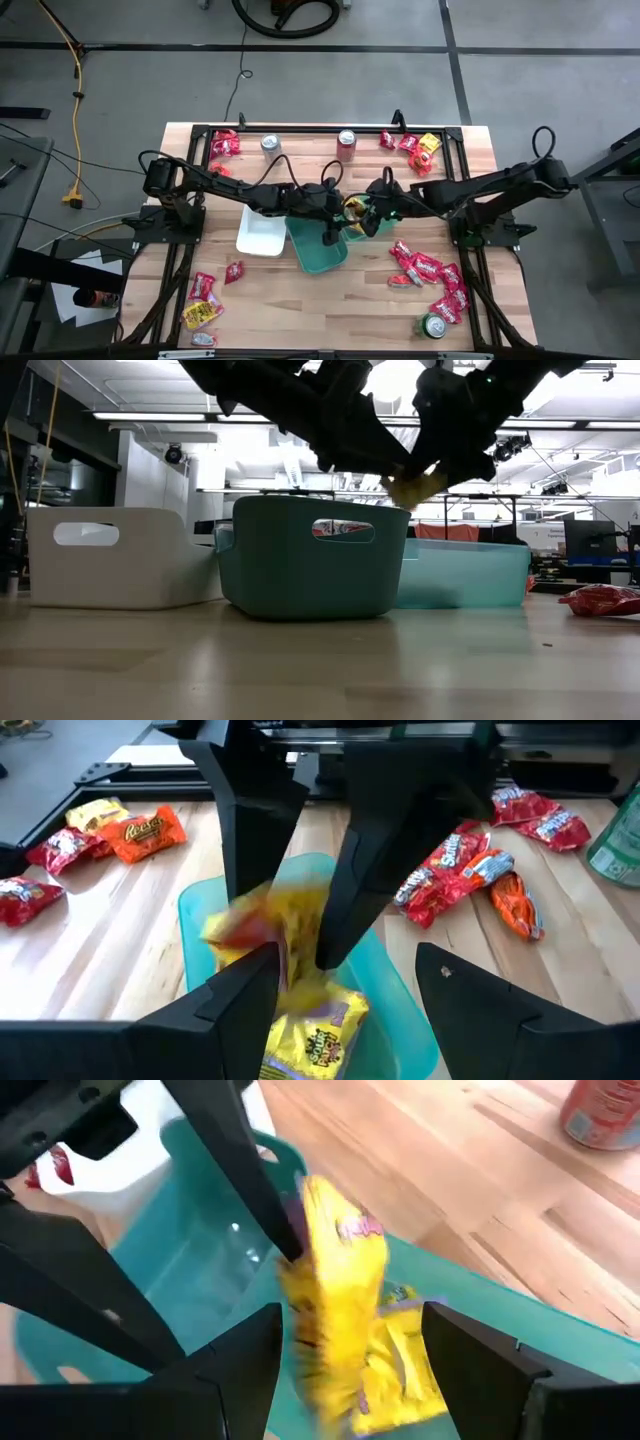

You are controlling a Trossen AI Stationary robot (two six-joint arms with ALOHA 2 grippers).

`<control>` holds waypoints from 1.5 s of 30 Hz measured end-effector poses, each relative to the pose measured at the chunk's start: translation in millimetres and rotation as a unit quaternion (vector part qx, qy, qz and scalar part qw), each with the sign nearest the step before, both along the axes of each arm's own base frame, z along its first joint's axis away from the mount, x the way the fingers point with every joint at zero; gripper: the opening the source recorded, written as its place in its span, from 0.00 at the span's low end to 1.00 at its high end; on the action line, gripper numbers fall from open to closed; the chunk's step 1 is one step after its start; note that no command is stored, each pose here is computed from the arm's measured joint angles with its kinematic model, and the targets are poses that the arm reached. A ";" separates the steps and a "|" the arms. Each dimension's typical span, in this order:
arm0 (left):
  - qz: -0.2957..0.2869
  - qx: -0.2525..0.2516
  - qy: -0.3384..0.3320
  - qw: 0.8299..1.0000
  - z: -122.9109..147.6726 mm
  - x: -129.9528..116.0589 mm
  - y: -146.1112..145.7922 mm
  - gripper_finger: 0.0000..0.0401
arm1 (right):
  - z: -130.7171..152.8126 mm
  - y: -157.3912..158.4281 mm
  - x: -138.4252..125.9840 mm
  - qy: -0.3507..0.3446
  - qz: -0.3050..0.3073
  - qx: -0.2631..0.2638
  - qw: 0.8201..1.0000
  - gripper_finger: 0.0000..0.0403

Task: Sort candy
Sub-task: Put the yellow candy into the green transparent bin

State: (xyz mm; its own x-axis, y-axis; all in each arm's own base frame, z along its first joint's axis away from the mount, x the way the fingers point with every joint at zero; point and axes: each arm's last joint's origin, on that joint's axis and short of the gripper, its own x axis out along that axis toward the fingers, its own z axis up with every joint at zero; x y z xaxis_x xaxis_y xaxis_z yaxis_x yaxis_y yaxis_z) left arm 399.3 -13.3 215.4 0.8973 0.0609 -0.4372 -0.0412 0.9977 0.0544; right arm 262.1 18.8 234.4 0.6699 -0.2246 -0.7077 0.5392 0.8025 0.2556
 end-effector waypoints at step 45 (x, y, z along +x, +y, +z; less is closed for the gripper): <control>0.110 -0.147 -0.144 0.972 62.3 -222.5 23.8 0.55 | 55.0 -184.4 -81.0 0.038 -0.537 0.071 0.839 0.59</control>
